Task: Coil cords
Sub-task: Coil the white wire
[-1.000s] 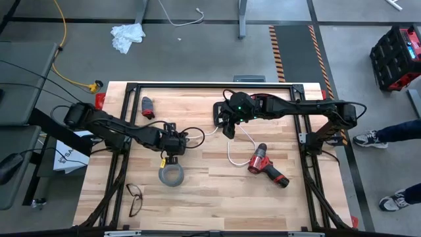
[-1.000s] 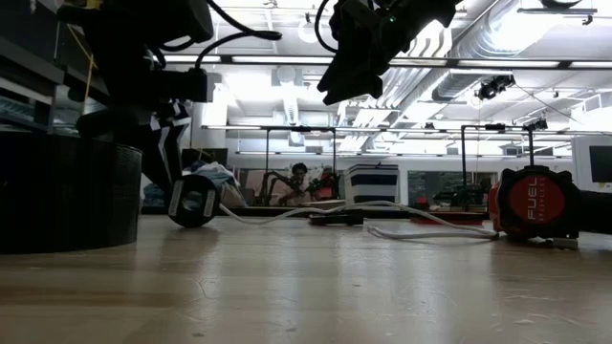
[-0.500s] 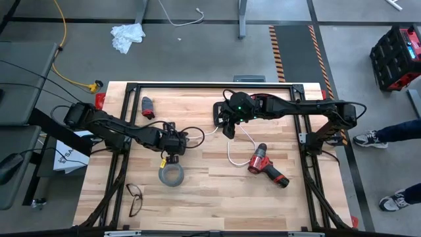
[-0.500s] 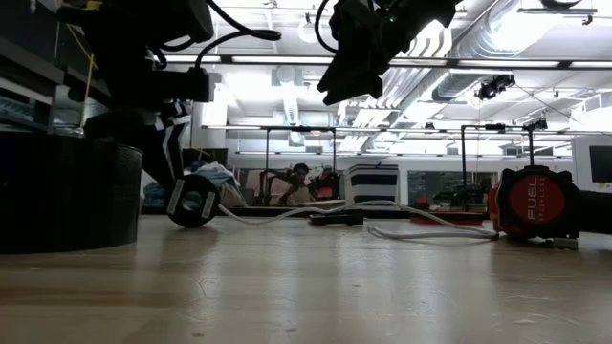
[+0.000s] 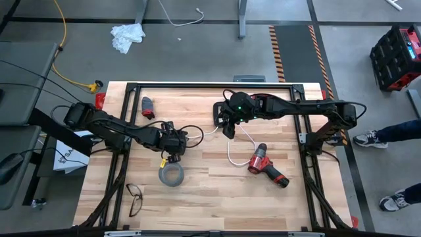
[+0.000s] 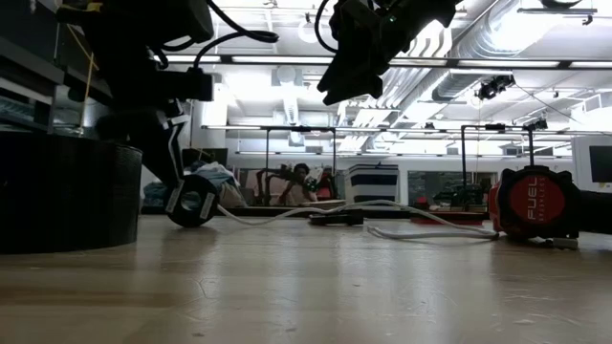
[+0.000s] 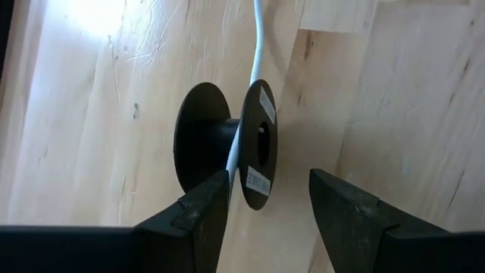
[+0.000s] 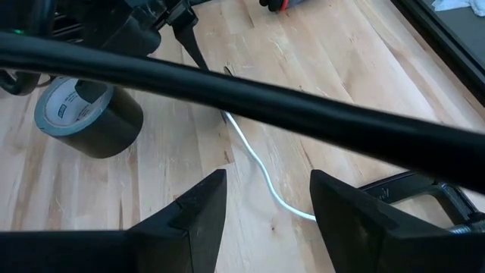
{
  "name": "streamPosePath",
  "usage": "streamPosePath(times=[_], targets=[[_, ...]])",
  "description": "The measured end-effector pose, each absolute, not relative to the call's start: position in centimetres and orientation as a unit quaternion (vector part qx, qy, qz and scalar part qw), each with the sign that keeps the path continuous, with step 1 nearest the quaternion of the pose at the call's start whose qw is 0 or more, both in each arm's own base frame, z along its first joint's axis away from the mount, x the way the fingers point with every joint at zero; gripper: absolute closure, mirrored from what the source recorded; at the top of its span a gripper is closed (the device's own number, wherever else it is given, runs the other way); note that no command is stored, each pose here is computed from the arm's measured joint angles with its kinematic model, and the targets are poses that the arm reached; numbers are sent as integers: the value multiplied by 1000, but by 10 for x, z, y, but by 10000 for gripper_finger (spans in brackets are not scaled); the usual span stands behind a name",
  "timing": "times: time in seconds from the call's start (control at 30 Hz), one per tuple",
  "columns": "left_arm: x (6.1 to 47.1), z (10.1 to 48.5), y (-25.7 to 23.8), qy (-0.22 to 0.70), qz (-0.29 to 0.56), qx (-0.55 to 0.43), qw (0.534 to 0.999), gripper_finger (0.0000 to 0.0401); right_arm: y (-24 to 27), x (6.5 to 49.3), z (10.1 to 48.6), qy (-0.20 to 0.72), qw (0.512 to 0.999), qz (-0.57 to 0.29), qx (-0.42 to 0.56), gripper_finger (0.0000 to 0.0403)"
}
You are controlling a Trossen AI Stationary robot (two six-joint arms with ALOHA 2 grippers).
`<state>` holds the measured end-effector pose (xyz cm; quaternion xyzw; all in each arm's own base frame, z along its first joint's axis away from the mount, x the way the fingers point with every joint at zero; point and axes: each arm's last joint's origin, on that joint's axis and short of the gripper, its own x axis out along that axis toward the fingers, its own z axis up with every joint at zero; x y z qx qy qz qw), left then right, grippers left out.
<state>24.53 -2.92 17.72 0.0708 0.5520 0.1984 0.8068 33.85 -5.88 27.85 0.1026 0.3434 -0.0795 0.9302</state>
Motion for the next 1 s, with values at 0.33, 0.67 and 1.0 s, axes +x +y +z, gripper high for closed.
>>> streamPosePath(times=[0.33,0.67,1.0], targets=[[245,178,-28,537,237,54,808,222,-59,338,278,343,930,-79,103,218],[249,168,-29,553,237,58,797,222,-59,339,279,343,930,-79,103,218],[250,166,-29,560,226,57,795,222,-59,339,279,343,930,-79,103,218]])
